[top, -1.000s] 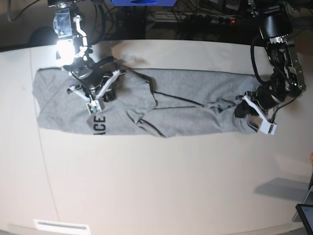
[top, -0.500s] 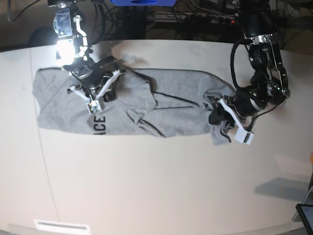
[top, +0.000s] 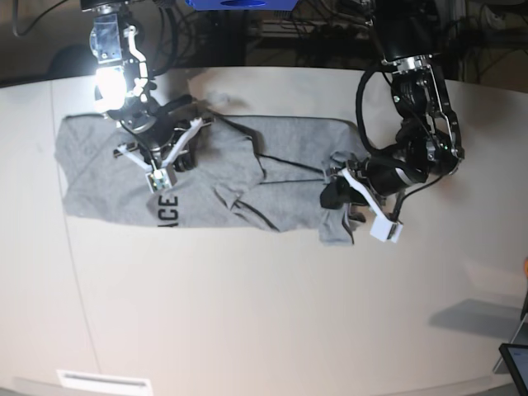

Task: Fold the T-shirt properly
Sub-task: 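Drag the pinched end with the left gripper toward the right gripper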

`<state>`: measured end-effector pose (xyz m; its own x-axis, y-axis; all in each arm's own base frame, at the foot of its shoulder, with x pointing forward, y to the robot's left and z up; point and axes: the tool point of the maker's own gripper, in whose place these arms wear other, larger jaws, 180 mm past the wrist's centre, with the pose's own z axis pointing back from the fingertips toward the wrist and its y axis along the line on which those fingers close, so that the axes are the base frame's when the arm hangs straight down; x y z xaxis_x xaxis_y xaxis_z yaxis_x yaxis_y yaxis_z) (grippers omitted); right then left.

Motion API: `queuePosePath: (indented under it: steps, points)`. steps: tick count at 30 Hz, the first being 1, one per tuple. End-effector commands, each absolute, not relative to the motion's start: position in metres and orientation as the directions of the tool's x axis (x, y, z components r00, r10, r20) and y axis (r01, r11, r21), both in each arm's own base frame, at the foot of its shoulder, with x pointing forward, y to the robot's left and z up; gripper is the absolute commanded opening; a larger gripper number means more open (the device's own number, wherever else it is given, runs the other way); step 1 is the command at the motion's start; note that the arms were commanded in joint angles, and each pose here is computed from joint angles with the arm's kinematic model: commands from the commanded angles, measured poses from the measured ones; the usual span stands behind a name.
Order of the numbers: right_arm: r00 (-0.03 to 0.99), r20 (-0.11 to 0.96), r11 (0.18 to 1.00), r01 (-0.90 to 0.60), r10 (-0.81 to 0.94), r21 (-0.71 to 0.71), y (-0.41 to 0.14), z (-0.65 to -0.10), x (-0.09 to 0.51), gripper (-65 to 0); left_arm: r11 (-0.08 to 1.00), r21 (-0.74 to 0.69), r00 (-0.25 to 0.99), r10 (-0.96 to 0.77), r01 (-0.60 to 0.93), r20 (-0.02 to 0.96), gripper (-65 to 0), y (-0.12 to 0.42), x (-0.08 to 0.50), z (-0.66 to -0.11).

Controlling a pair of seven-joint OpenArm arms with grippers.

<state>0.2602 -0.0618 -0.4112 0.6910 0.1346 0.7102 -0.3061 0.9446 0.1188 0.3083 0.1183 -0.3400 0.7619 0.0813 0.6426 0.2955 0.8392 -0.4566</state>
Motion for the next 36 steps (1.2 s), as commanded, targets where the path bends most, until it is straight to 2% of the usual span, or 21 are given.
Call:
queuePosePath:
  steps: [1,12,17,30,31,32,34,36]
  points:
    - [0.681,0.719,0.945,-0.308,0.136,0.112,-0.063,-0.406,0.264,-58.5,0.824,-0.459,0.716,0.096,0.333,0.691,-65.0,0.11,0.317,-0.319]
    - [0.68,0.72,0.945,-0.308,0.136,0.112,-0.063,-0.406,0.264,-58.5,0.762,-0.529,0.713,0.13,0.373,0.689,-65.0,0.063,0.315,-0.311]
    - [0.682,0.718,0.945,-0.307,0.136,0.113,-0.063,-0.406,0.264,-58.5,0.723,-0.596,0.747,0.169,0.349,0.643,-65.0,0.044,0.314,-0.322]
    - [0.684,0.716,0.945,-0.307,0.136,0.114,-0.063,-0.407,0.262,-58.5,0.695,-0.644,0.777,0.196,0.319,0.598,-65.0,0.035,0.315,-0.337]
    - [0.684,0.716,0.945,-0.307,0.136,0.114,-0.063,-0.407,0.262,-58.5,0.694,-0.645,0.779,0.194,0.32,0.596,-63.7,0.035,0.315,-0.337]
    - [0.683,0.717,0.945,-0.307,0.136,0.113,-0.063,-0.407,0.263,-58.5,0.691,-0.647,0.778,0.196,0.322,0.597,-59.1,0.034,0.315,-0.336]
    - [0.683,0.717,0.945,-0.307,0.136,0.113,-0.063,-0.407,0.263,-58.5,0.668,-0.669,0.775,0.215,0.327,0.594,-46.7,0.028,0.316,-0.332]
    - [0.683,0.717,0.945,-0.307,0.136,0.113,-0.063,-0.407,0.263,-58.5,0.637,-0.695,0.773,0.237,0.334,0.589,-37.3,0.023,0.315,-0.326]
